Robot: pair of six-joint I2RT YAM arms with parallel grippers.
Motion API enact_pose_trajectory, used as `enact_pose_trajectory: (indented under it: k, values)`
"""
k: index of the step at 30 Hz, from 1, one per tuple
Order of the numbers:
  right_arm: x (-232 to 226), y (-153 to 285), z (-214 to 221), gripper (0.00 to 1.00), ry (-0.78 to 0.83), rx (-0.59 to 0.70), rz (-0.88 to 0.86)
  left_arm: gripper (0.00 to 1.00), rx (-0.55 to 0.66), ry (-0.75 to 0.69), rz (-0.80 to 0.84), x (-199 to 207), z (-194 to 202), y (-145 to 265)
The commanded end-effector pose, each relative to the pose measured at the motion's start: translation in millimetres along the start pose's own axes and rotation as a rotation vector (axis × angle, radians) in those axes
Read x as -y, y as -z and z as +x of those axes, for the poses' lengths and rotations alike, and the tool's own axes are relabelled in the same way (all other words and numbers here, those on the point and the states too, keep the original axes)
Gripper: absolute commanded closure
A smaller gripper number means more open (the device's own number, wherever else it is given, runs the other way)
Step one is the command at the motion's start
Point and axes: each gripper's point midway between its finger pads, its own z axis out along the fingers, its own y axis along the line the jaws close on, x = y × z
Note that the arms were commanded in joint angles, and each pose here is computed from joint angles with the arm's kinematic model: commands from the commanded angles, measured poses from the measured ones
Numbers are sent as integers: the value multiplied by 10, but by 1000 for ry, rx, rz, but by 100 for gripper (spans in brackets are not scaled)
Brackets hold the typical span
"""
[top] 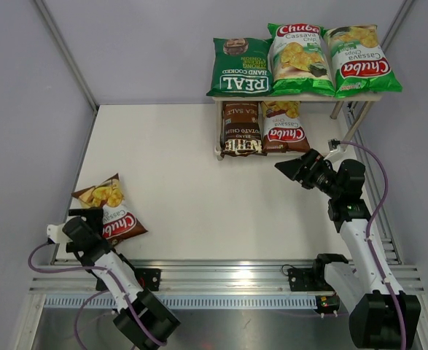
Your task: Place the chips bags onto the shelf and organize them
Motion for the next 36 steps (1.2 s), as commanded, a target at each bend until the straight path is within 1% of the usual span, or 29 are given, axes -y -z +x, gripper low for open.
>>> enact_pose_trajectory:
  k: [1,4,5,6,7,9,10,13,14,16,17,21,24,25,26,27,29,31,34,36]
  values:
    - [-93,-10,-78,1,25,19,-39,1,-30,19,161,285,51,-18]
    - [-84,-14,-87,1,25,22,-33,9,-46,7,180,318,73,-38]
    - [-72,-21,-90,0,24,22,-29,17,-49,3,201,356,76,-36]
    - [-77,-21,-94,1,23,23,-30,17,-52,3,217,389,75,-28]
    - [-70,-28,-99,0,24,23,-28,27,-55,6,227,414,75,-23]
    - [-56,-35,-103,1,22,24,-22,39,-63,20,263,491,74,-1]
    - [-42,-44,-107,0,19,23,-17,52,-72,30,275,520,83,15]
    - [-27,-58,-114,1,18,23,-12,67,-75,47,313,610,67,59]
    - [-29,-60,-117,0,16,23,-12,77,-75,53,323,637,59,73]
    - [-11,-71,-115,1,12,20,-7,85,-80,64,351,710,45,106]
    - [0,-77,-111,0,9,17,-5,99,-83,69,356,731,37,112]
    - [22,-92,-105,1,3,12,1,100,-120,77,376,830,36,117]
    - [26,-93,-113,1,6,15,4,100,-181,79,403,936,74,123]
    - [36,-97,-114,1,3,15,8,100,-219,85,422,977,123,148]
    - [34,-96,-117,1,3,15,9,100,-225,85,454,1058,97,174]
    - [37,-101,-119,1,2,15,9,100,-267,91,468,1085,156,195]
    - [36,-111,-112,1,-8,11,3,100,-305,119,498,1166,188,246]
    - [12,-132,-79,1,-21,-5,-28,100,-367,164,520,1231,266,318]
    - [-59,-178,3,0,-99,-51,-91,100,-428,190,552,1356,394,417]
    - [-96,-209,93,1,-119,-80,-131,100,-481,206,567,1446,525,496]
